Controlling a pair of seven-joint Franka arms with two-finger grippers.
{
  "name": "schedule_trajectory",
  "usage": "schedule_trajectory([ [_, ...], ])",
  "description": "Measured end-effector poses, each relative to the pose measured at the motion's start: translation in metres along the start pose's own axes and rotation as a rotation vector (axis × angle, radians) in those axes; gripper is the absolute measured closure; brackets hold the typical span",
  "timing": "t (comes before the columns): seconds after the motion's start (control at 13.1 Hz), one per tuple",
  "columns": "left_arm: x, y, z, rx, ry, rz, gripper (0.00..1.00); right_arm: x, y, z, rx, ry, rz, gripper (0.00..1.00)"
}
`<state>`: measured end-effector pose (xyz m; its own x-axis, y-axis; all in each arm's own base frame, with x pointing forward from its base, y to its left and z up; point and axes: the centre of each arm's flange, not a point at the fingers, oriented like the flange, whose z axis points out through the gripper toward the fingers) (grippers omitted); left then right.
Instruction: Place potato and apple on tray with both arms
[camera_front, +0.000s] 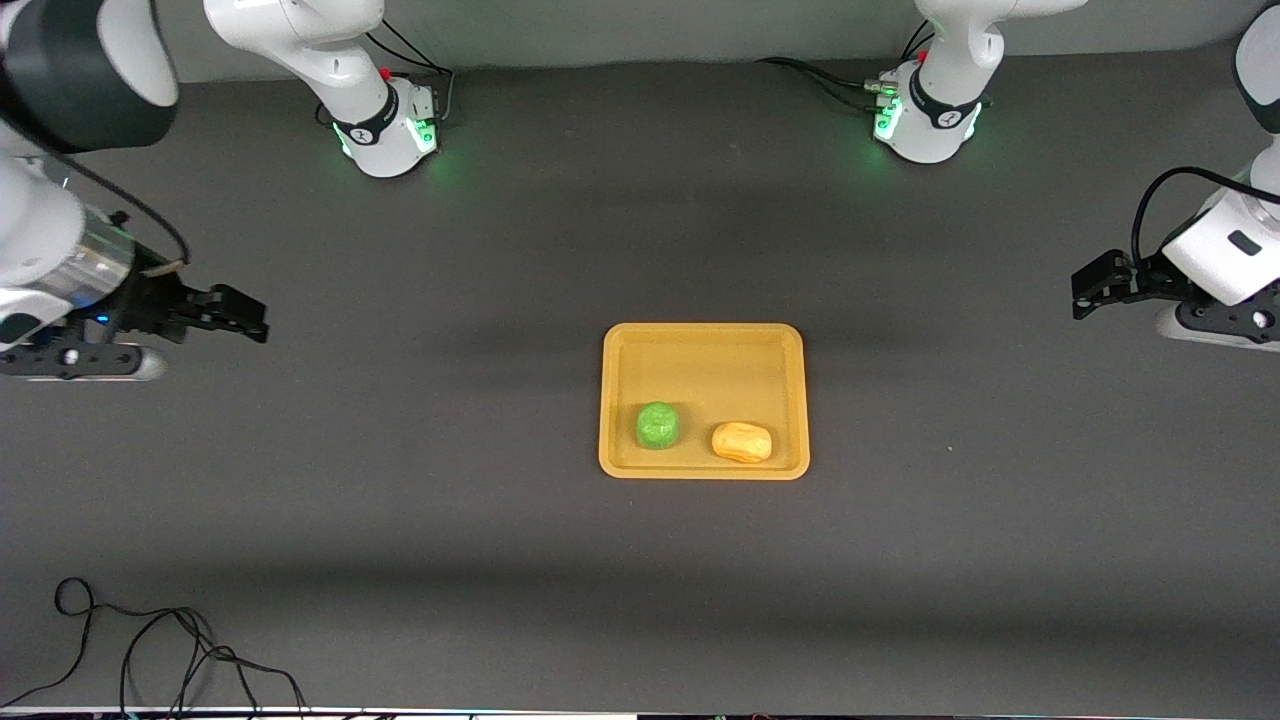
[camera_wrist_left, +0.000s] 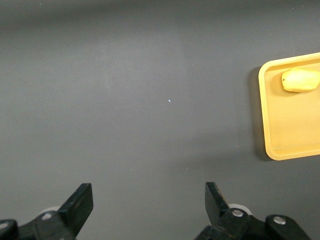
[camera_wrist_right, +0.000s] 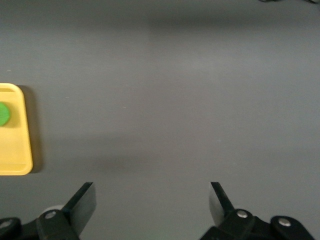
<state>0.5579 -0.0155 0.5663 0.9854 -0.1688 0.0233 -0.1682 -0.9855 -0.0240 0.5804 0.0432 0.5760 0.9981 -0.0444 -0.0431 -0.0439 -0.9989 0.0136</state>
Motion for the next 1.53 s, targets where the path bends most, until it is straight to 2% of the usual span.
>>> schedule_trajectory([
  [0.53,0.001,0.0,0.003,-0.001,-0.008,0.0,0.0,0.001,0.057,0.006,0.001,-0.01,0.02,0.0],
  [1.53,-0.001,-0.001,0.005,-0.003,-0.024,-0.001,0.0,-0.002,0.054,-0.007,0.006,0.016,-0.006,0.0],
])
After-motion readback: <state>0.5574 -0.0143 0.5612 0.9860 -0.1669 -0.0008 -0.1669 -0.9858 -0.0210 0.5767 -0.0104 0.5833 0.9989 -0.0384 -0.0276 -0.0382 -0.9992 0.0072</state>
